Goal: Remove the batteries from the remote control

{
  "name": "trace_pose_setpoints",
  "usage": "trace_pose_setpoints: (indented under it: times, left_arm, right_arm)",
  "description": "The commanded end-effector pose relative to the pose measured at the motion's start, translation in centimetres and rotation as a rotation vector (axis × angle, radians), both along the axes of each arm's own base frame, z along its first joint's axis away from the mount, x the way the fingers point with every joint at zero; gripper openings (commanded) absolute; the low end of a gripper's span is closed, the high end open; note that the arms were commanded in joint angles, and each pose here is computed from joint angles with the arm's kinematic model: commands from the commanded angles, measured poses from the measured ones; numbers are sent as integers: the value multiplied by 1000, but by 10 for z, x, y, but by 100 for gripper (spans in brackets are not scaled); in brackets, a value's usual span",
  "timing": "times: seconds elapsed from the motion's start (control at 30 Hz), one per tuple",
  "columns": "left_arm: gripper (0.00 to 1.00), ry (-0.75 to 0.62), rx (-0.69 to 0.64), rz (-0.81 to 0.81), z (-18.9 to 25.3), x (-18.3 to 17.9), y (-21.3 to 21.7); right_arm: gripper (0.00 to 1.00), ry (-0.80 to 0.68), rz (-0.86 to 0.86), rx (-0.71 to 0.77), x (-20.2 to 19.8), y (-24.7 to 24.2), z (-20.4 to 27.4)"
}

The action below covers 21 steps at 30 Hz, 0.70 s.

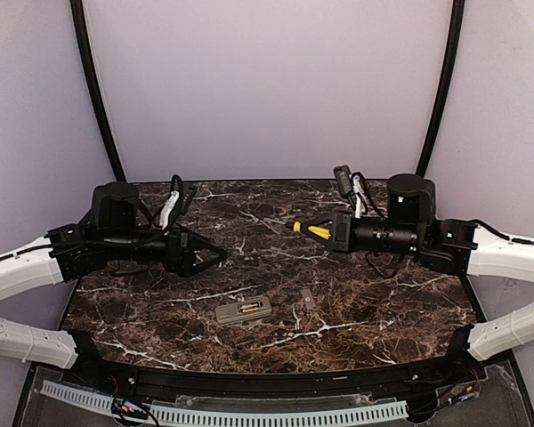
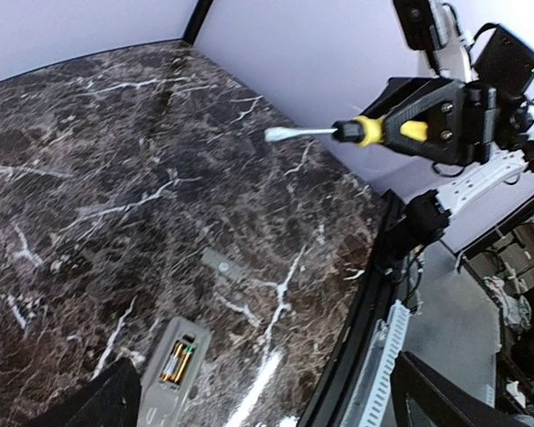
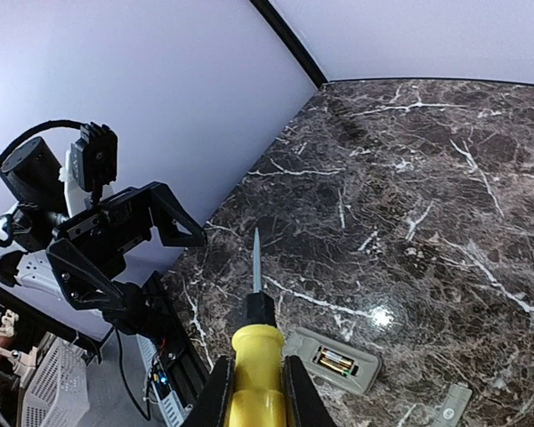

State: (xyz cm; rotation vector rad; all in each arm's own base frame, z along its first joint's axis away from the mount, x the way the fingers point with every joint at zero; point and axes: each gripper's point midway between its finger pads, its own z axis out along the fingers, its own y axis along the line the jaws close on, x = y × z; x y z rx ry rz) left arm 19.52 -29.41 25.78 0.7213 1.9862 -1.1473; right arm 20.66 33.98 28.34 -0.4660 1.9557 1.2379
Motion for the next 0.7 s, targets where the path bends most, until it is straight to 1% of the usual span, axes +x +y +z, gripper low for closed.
trace_pose_setpoints:
  times: [0.0, 0.13, 0.27, 0.37, 0.6, 0.67]
  left_arm:
    - [98, 4, 249, 39, -45, -1, 29]
    - [98, 13, 336, 16, -63, -4, 35]
    - [99, 33, 426, -40, -85, -9, 38]
    - [98, 55, 526, -78, -108, -9, 42]
    - [97, 87, 616, -167, -140, -9, 38]
    - [96, 124, 655, -196, -156, -11, 38]
  right_arm:
    - [0, -11, -69, -62, 8, -15, 1]
    - [0, 1, -83, -83, 5, -23, -2]
    - [0, 8, -102, -109, 3, -33, -3]
    - [0, 13, -117, -129, 1, -41, -5]
    - [0, 27, -124, -178, -2, -53, -11]
    - [0, 38, -119, -199, -2, -56, -13]
